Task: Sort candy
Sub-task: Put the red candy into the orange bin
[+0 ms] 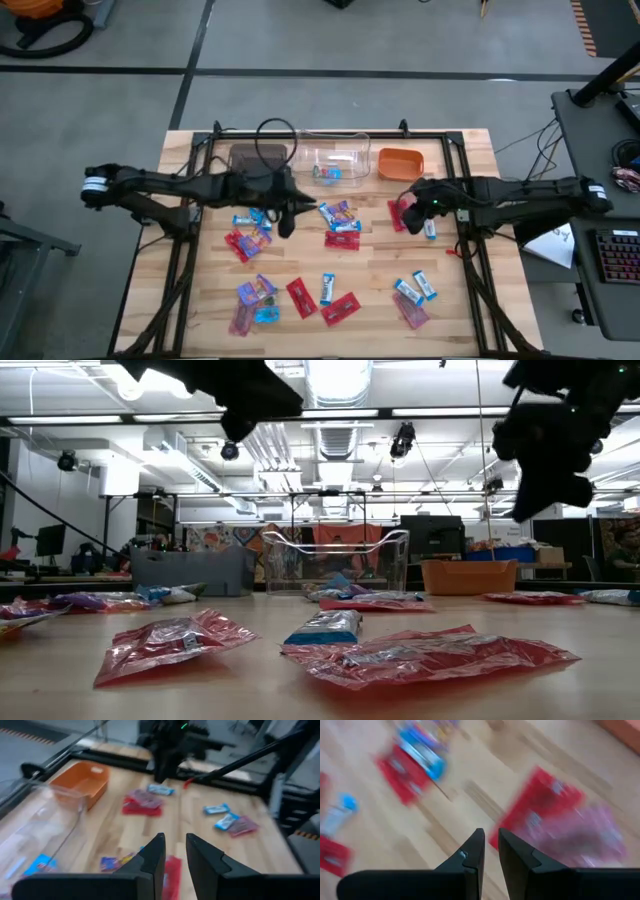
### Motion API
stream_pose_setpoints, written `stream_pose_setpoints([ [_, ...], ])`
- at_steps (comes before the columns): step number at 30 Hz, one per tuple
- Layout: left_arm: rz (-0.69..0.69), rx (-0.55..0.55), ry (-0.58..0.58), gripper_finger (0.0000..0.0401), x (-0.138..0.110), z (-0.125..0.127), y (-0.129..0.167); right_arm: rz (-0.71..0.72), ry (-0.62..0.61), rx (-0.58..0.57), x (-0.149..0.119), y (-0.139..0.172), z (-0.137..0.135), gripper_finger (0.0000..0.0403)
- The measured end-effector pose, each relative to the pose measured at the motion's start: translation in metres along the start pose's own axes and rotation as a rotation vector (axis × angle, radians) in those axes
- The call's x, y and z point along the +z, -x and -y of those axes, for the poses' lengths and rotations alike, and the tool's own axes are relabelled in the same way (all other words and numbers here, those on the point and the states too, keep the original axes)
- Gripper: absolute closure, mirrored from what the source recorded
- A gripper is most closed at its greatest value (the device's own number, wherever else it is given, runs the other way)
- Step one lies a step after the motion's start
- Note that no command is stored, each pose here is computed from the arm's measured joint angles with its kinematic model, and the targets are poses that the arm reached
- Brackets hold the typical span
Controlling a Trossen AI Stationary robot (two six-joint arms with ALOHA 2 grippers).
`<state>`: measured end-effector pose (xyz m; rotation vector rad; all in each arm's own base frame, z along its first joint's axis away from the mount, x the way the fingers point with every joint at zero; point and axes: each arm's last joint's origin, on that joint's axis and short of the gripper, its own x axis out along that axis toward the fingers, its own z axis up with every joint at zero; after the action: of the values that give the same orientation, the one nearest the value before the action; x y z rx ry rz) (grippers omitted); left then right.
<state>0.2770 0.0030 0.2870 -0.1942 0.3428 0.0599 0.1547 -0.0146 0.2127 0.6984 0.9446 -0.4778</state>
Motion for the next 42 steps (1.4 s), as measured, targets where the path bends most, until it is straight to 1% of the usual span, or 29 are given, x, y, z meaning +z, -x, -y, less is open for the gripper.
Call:
stream_pose_setpoints([
  [2, 0.029, -0.026, 0.006, 0.0340, -0.004, 0.005, 0.007, -0.067, 0.003, -0.060, -0.002, -0.004, 0.001, 0.0355],
  [6, 0.061, -0.046, 0.022, 0.0340, -0.012, 0.007, 0.018, -0.135, 0.024, -0.120, -0.002, -0.011, 0.002, 0.0355],
  [11, 0.085, 0.019, 0.078, 0.0340, -0.023, 0.002, 0.028, -0.189, 0.083, -0.152, -0.003, -0.021, 0.001, 0.0341],
  [13, 0.087, 0.042, 0.086, 0.0340, -0.027, 0.000, 0.032, -0.206, 0.105, -0.167, -0.003, -0.023, 0.001, 0.0327],
  [18, 0.096, 0.075, 0.088, 0.0340, -0.031, -0.002, 0.035, -0.218, 0.108, -0.176, -0.002, -0.026, 0.000, 0.0277],
  [22, 0.092, 0.079, 0.087, 0.0340, -0.033, -0.003, 0.034, -0.244, 0.133, -0.191, -0.002, -0.030, 0.000, 0.0234],
  [26, 0.094, 0.079, 0.095, 0.0340, -0.033, -0.003, 0.034, -0.293, 0.177, -0.217, -0.005, -0.040, -0.002, 0.0206],
  [33, 0.094, 0.079, 0.095, 0.0340, -0.033, -0.003, 0.034, -0.369, 0.236, -0.257, -0.013, -0.055, -0.008, 0.0197],
  [38, 0.095, 0.078, 0.095, 0.0340, -0.033, -0.003, 0.034, -0.365, 0.279, -0.307, -0.016, -0.064, -0.011, 0.0197],
  [42, 0.095, 0.078, 0.095, 0.0340, -0.033, -0.003, 0.034, -0.365, 0.283, -0.306, -0.016, -0.072, -0.013, 0.0197],
])
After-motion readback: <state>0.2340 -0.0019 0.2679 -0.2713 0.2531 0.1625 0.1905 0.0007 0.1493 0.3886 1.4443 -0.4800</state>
